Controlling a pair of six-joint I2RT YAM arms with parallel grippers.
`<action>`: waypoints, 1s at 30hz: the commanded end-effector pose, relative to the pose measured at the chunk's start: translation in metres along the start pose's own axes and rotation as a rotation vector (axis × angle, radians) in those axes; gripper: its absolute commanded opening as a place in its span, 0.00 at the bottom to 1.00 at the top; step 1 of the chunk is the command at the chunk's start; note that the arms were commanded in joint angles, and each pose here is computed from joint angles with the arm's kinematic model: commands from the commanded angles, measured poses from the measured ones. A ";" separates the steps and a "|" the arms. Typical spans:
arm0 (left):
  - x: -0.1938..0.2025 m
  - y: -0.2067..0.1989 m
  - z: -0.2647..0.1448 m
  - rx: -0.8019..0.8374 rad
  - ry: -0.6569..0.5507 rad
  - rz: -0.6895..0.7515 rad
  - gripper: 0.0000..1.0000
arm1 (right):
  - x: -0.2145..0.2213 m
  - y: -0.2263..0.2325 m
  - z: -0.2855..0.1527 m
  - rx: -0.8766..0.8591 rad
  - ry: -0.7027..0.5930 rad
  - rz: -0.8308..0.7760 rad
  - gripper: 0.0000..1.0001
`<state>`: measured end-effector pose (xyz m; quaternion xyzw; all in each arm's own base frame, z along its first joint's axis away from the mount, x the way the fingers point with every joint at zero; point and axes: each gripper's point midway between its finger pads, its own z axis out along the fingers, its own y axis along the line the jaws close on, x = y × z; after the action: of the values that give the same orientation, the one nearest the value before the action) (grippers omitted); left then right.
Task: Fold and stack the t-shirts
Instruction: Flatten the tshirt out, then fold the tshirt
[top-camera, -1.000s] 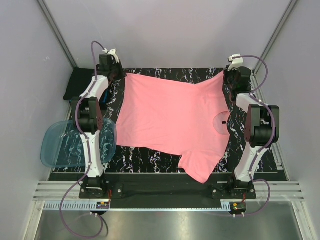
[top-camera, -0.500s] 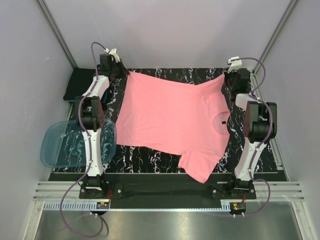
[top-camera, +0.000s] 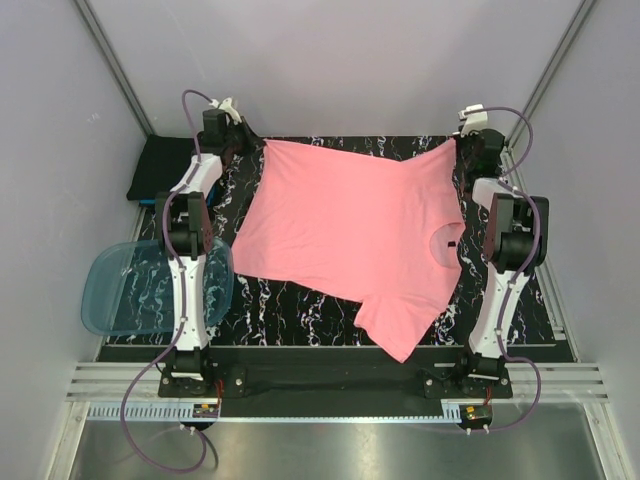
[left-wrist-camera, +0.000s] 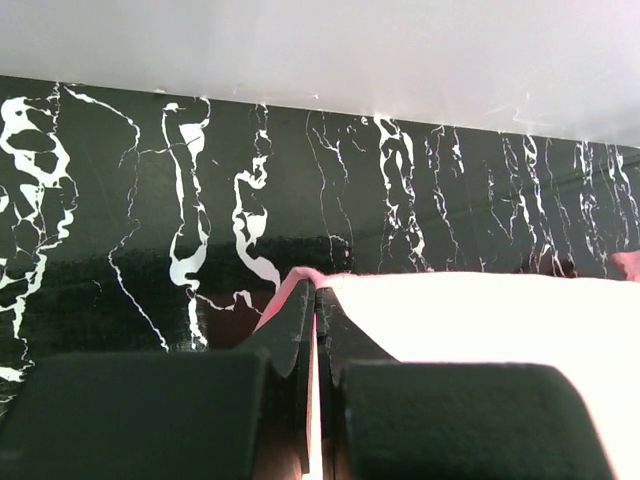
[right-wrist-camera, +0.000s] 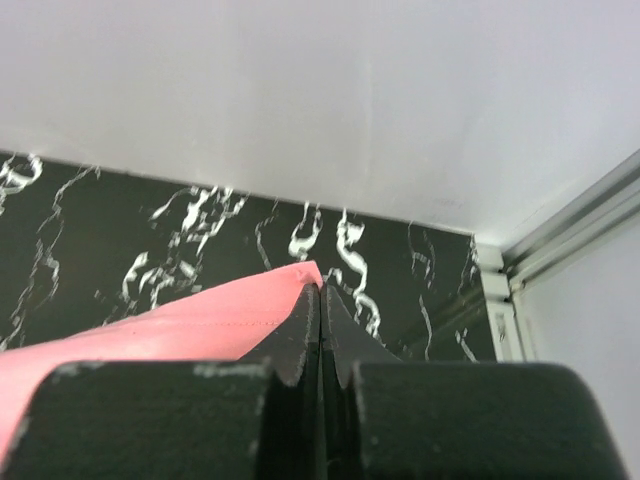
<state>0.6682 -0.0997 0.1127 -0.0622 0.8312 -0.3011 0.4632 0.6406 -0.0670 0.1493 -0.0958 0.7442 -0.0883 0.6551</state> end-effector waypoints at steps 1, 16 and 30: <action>-0.048 -0.019 -0.004 0.056 -0.135 0.050 0.00 | -0.033 -0.024 0.018 0.065 -0.102 -0.034 0.00; -0.060 -0.004 -0.001 0.000 -0.211 0.124 0.00 | -0.057 -0.026 0.000 0.068 -0.149 -0.025 0.00; -0.049 0.014 -0.024 -0.052 -0.149 0.120 0.00 | -0.046 -0.028 -0.072 0.119 -0.044 -0.005 0.00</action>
<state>0.6792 -0.0708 0.0897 -0.0690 0.8287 -0.2630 0.4892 0.5862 -0.0707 0.1521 -0.0836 0.7580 -0.1048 0.6383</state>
